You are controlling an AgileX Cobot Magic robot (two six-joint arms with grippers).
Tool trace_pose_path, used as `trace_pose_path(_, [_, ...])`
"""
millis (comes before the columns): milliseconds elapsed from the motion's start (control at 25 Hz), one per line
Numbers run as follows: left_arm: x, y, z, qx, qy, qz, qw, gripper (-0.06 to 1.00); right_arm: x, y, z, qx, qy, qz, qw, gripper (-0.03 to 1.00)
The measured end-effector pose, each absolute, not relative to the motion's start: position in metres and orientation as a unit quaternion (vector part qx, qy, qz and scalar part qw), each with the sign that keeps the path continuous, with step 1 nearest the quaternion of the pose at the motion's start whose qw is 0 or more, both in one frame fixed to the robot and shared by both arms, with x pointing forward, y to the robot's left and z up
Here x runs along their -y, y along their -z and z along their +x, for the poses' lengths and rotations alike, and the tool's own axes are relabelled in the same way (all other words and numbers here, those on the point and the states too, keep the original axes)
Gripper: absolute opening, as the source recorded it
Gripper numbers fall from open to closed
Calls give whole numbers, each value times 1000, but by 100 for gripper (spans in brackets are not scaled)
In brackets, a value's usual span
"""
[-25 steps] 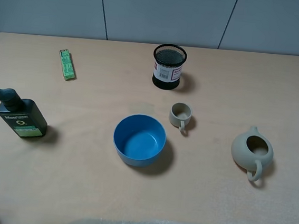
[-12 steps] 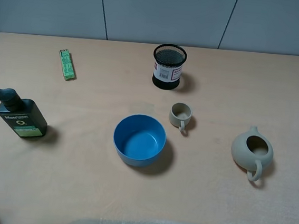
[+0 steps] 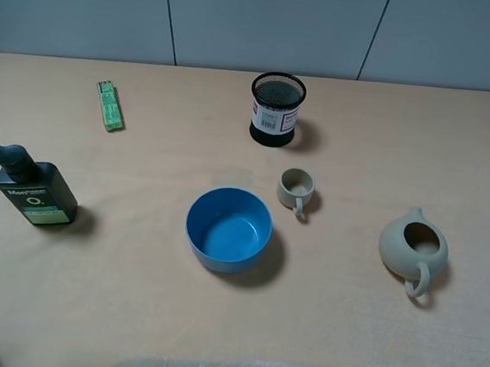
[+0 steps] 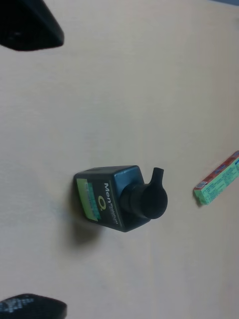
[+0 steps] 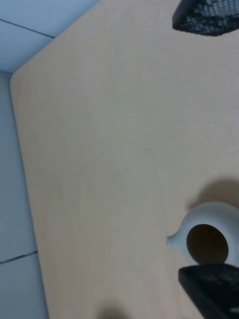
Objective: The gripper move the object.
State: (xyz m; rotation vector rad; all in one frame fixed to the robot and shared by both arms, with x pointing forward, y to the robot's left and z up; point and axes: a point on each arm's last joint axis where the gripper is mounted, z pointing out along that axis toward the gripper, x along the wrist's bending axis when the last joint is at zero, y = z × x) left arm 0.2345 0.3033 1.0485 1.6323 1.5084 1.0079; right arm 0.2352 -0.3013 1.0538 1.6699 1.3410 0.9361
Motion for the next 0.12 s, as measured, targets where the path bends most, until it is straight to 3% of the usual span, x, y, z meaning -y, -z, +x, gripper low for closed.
trace_pose_path(120, [-303, -1048, 235, -580, -388, 628, 343, 99, 301, -1054, 235, -528, -368, 657, 391, 69])
